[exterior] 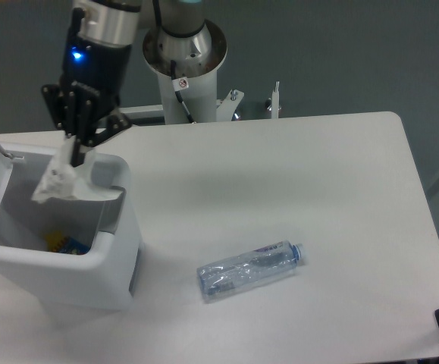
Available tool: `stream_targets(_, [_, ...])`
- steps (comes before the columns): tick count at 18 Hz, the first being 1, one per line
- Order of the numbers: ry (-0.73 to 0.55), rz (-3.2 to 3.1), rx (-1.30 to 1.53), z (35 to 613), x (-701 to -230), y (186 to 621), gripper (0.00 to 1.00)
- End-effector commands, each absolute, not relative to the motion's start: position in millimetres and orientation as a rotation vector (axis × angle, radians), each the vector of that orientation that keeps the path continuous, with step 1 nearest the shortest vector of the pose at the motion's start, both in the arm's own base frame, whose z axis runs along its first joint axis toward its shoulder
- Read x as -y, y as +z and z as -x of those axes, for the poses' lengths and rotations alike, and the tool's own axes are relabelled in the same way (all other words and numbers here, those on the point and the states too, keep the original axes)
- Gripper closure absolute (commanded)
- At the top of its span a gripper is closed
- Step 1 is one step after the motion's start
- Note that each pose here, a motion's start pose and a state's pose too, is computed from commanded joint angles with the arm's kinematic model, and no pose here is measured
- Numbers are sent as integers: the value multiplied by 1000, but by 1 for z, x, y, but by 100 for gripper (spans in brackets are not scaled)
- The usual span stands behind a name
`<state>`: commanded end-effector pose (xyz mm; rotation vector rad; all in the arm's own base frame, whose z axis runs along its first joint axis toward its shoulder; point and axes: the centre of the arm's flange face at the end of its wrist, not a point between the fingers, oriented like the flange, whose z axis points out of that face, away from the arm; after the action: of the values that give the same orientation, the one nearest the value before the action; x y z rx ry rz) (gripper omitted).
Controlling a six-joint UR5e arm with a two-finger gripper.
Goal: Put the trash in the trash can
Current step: 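Carry the tissue over the white bin and open the gripper, then move the open gripper back over the clear plastic bottle and lower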
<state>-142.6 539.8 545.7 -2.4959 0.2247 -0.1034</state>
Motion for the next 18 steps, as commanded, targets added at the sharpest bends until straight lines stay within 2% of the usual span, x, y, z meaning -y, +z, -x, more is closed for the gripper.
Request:
stream_targets(1, [-105,2499,-226,143,-541,543,18])
stream_targets(3, [-115,2509,-221,145,-545,534,12])
stream_targets(10, [-116,2508,-143,161,-551,530,5])
stream_targets(12, [-76,2486,-61,192,-546,533,0])
stream_targets(18, [-3,2480,108,288,-528,511,0])
